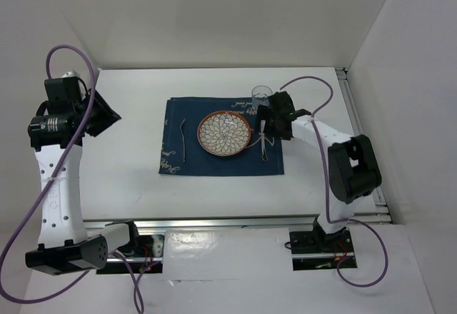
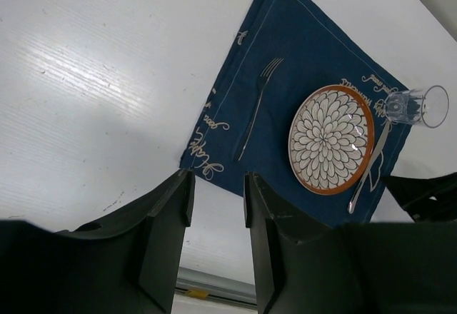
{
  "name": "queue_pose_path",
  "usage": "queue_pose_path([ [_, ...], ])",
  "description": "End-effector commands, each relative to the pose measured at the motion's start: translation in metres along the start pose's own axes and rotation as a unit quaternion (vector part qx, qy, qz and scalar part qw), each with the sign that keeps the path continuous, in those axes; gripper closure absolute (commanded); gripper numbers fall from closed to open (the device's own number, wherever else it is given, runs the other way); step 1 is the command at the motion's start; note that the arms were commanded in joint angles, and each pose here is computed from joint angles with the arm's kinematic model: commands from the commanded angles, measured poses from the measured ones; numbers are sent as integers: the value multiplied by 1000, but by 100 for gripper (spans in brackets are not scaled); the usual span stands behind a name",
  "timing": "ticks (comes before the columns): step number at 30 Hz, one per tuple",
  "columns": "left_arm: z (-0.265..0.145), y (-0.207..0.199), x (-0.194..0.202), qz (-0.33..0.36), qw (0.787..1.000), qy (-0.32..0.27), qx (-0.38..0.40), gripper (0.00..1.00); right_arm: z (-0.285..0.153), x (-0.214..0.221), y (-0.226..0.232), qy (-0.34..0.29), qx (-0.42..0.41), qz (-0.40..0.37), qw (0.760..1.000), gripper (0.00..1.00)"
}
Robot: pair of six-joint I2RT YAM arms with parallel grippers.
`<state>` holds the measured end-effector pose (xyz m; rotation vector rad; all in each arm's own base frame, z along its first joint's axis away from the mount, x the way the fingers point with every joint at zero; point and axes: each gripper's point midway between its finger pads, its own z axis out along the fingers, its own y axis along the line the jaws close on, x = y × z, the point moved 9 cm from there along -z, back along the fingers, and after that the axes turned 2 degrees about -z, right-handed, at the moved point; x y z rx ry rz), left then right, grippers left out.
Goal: Set the dinner table for one person
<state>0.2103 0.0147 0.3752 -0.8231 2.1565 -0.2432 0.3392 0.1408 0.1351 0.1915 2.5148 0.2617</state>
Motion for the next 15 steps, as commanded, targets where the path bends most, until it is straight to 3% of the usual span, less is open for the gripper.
queue_pose_path([
  [1, 5, -3, -1, 23, 999, -1, 33, 49, -76, -50, 3, -115, 28, 24, 993, 1],
  [4, 21, -16, 7, 52, 994, 46, 82, 43, -118, -58, -23, -144, 94, 77, 982, 1],
  [8, 40, -20, 22, 71, 990, 96, 77, 41, -147, -48, -72, -124, 168, 133, 969, 1],
  [15, 52, -31, 33, 84, 988, 100, 88, 41, -177, -10, -113, -139, 197, 155, 958, 1],
])
